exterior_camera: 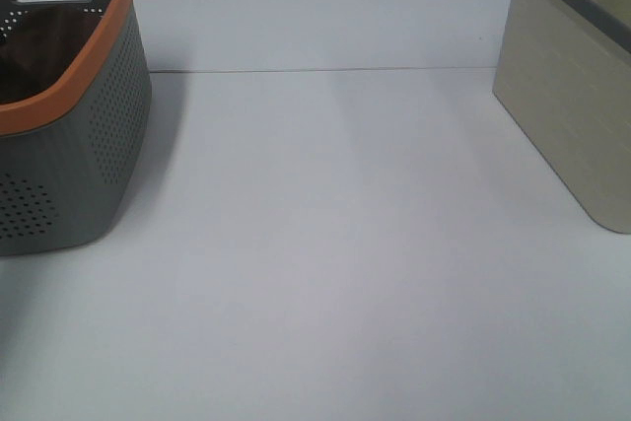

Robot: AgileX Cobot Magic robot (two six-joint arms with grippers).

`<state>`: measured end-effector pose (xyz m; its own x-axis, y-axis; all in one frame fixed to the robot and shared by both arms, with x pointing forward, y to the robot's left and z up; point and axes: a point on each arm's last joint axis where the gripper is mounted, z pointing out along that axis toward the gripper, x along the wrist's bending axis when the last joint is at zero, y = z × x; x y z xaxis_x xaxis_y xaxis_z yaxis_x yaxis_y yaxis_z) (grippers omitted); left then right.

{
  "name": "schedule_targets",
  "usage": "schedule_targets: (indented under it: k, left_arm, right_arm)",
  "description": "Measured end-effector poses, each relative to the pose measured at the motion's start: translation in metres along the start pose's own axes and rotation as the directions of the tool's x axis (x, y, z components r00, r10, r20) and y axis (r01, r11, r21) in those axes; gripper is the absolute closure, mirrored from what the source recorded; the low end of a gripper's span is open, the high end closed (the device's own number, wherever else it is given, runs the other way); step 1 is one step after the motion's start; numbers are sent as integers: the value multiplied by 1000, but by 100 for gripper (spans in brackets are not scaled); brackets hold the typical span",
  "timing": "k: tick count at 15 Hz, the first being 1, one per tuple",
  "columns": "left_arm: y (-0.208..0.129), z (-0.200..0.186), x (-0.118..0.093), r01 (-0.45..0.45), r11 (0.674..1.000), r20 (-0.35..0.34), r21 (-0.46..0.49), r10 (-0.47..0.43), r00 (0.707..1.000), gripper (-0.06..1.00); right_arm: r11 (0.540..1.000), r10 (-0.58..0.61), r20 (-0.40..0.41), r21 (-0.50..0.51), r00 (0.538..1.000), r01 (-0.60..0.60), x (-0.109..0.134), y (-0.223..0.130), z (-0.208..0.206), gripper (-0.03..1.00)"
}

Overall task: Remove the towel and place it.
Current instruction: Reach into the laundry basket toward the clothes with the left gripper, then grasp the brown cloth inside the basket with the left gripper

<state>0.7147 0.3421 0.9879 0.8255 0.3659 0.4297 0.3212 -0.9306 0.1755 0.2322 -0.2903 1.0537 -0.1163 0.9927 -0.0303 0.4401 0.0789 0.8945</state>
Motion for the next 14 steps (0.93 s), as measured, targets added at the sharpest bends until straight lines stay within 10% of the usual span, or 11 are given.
schedule_targets:
  k: [9, 14]
  left_arm:
    - [8, 28, -15, 33, 999, 102, -26, -30, 994, 44]
    - [9, 29, -17, 90, 995, 124, -33, -85, 989, 7]
  right_arm:
    - [1000, 0, 0, 0, 1000, 0, 0, 0, 0, 21]
    - [1000, 0, 0, 0, 1000, 0, 0, 0, 0, 21]
